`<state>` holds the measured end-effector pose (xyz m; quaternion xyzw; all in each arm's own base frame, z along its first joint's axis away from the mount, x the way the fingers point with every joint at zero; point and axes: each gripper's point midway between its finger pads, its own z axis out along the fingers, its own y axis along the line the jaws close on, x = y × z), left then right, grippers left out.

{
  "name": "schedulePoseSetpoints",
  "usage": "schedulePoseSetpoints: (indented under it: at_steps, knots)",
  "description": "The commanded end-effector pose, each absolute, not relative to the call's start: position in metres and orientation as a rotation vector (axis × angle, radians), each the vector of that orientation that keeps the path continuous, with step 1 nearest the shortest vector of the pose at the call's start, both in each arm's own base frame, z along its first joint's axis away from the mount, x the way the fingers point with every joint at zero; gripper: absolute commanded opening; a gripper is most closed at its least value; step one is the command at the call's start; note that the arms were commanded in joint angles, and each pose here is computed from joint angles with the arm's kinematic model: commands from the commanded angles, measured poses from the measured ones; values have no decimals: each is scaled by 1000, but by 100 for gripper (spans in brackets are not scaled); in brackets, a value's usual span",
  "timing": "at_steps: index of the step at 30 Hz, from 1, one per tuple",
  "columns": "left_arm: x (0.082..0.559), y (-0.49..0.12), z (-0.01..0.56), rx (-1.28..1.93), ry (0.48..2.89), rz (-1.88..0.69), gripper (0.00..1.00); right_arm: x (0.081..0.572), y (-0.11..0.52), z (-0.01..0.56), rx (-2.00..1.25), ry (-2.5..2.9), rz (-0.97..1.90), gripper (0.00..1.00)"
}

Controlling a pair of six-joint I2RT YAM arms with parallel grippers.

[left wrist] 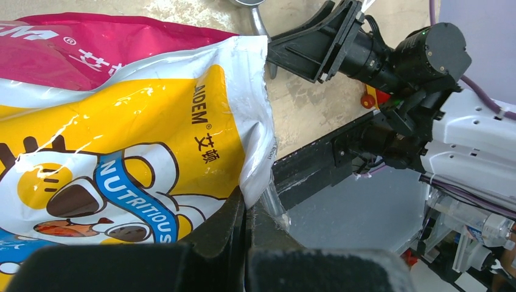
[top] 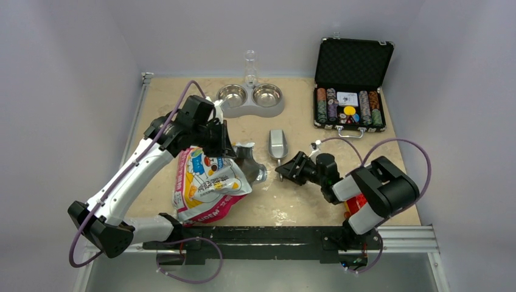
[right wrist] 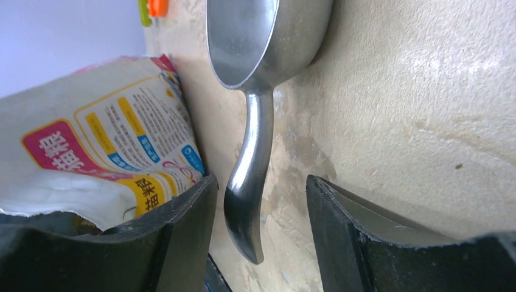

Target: Serve the pet food

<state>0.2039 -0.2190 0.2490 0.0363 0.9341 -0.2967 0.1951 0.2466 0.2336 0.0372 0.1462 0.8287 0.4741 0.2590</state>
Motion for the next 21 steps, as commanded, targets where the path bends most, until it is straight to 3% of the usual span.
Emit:
schedulePoseSetpoints:
  at_steps: [1,8,11,13,14,21]
  knots:
    - [198,-216,263,131,2610,-833,0,264,240,49,553,2082,1371,59]
    - [195,-214,265,150,2615,-827,0,268,260,42,618,2064,1393,47]
    - [193,-214,262,141,2633,-827,0,269,262,47,618,2031,1412,25]
    - [193,-215,262,134,2635,-828,0,265,257,59,627,2015,1437,3]
    - [194,-214,262,127,2635,-825,0,261,255,60,612,2053,1431,0]
    - [190,-213,259,86,2648,-833,0,199,222,63,195,2651,858,0]
